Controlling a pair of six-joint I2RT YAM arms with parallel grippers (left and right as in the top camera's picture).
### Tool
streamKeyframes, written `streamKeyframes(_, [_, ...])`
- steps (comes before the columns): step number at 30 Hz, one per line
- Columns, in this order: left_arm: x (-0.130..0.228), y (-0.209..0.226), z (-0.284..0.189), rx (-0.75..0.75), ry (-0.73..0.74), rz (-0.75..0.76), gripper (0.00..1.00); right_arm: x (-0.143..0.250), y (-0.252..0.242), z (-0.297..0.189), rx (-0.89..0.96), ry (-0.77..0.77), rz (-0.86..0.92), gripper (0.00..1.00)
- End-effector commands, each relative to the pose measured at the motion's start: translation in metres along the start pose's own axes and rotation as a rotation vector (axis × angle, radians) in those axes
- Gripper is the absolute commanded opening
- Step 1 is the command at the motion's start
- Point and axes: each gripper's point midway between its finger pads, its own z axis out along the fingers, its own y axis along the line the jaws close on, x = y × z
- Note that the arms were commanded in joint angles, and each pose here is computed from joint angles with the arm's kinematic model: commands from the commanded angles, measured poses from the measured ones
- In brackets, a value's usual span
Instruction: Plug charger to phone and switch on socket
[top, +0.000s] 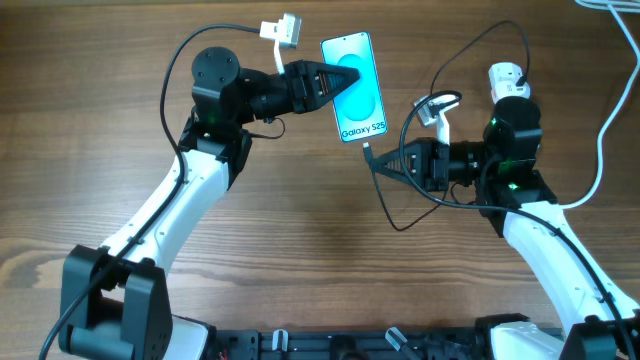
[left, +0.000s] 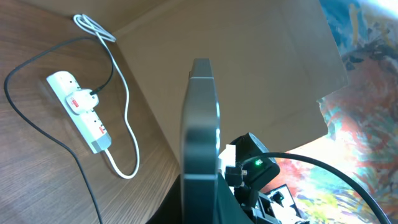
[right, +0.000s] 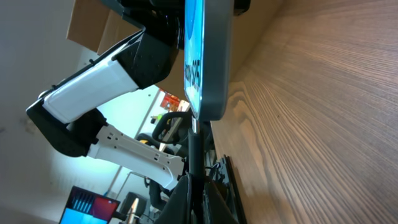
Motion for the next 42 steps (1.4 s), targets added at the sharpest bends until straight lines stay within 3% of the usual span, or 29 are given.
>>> streamKeyframes(1, [-0.001, -0.009, 0.000, 0.018, 0.011, 0.009, 0.04, 0.001, 0.004, 0.001, -0.019, 0.018, -0.001, 0.04])
streamKeyframes(42, [0.012, -0.011, 0.008, 0.029, 0.058, -0.002, 0.04, -0.007, 0.000, 0.001, 0.011, -0.016, 0.003, 0.04])
